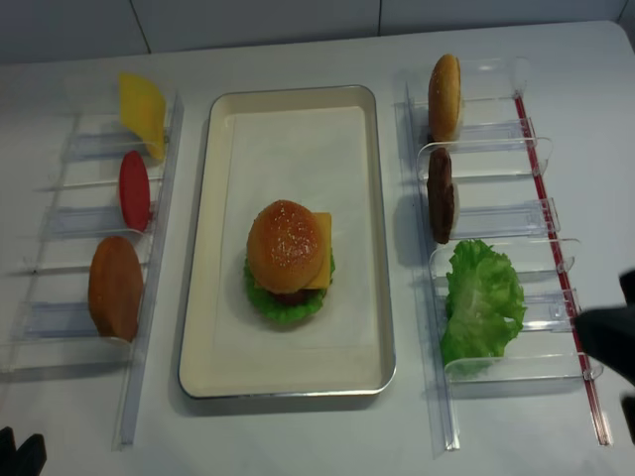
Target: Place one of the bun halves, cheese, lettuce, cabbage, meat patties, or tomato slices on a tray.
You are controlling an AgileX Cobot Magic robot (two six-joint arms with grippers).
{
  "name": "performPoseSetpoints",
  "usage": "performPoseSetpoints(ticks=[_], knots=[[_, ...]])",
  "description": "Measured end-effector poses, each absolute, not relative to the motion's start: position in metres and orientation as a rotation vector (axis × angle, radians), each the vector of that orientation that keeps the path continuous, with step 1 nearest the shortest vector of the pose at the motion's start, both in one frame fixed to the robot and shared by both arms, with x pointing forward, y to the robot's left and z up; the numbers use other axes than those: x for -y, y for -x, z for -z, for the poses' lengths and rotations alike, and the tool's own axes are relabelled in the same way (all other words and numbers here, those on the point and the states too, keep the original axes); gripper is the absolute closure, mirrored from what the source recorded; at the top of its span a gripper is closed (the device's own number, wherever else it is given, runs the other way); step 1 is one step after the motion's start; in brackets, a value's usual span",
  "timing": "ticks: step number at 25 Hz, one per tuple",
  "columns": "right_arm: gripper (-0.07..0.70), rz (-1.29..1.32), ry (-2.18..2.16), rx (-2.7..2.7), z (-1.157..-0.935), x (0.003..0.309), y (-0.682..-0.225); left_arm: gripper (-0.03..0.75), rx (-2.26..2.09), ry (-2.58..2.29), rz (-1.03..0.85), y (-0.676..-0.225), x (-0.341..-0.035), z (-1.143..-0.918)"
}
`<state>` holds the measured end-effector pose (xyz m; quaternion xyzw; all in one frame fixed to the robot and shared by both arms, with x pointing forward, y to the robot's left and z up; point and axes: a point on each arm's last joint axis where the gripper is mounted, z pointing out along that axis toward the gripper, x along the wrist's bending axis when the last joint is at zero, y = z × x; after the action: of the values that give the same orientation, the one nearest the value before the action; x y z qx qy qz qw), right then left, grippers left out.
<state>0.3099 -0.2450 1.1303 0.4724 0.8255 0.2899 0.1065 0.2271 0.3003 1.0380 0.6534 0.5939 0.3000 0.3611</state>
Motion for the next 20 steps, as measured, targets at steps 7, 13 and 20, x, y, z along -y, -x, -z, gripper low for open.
performPoseSetpoints(ticks=[7, 13, 20], knots=[[0.388, -0.900, -1.256, -2.384, -1.113, 0.269, -0.277, 0.494, -1.530, -1.683, -0.773, -0.227, -0.300, -1.038], [0.419, -0.908, -1.197, -2.306, -1.097, 0.287, -0.258, 0.494, -1.530, -1.683, -0.771, -0.227, -0.300, -1.038], [0.421, -0.943, -1.119, -2.271, -1.071, 0.300, -0.239, 0.494, -1.530, -1.683, -0.771, -0.227, -0.300, -1.038]])
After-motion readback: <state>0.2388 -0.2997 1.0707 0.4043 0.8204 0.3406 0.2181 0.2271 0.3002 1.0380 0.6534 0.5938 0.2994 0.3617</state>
